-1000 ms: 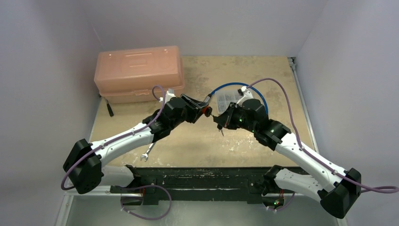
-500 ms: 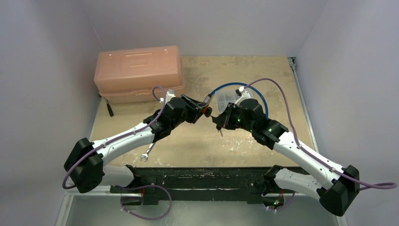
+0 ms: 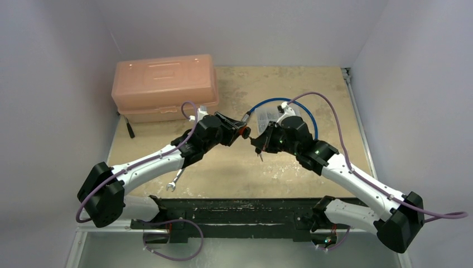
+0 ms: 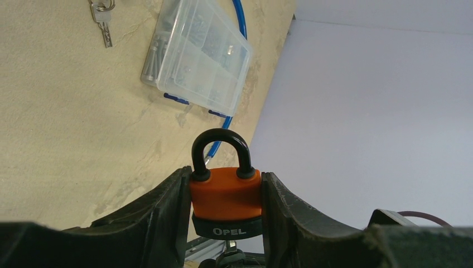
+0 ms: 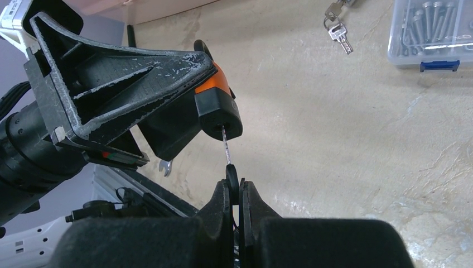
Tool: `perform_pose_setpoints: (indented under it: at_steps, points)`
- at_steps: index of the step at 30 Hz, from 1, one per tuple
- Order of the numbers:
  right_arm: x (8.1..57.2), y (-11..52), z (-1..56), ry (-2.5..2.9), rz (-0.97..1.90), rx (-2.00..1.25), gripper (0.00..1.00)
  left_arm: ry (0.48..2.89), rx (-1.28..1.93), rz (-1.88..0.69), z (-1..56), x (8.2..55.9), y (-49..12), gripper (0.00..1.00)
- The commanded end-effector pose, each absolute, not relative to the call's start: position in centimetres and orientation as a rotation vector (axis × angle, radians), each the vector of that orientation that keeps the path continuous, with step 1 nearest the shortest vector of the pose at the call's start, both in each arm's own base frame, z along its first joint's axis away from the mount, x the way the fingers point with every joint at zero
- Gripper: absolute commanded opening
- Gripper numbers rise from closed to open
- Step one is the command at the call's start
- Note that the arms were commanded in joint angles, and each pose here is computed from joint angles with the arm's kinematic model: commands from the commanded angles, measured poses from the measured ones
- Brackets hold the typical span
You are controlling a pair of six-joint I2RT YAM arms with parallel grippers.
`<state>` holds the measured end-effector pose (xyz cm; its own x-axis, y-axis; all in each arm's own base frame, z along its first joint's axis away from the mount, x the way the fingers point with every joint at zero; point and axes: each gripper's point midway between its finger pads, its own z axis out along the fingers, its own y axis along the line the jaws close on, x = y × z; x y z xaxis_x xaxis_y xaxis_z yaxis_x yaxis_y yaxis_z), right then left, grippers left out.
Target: Unlock with the key
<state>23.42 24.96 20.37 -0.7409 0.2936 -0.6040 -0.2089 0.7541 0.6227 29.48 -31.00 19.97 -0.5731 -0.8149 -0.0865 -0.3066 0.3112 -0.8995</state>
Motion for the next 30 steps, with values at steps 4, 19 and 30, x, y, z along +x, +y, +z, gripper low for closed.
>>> perform_pose_setpoints:
  at_steps: [4,19,30]
  points:
    - [24.4,25.7,21.6,2.218,0.909,0.095,0.0,1.954,-0.915,-1.351,23.9,29.9,-32.2,0.0]
    - [25.7,26.2,21.7,2.265,0.816,0.042,0.0,1.987,-0.853,-1.305,23.6,29.8,-32.8,0.0]
    - [27.1,25.6,22.1,2.134,0.831,0.171,0.0,1.994,-0.896,-1.394,23.1,29.1,-34.0,0.0]
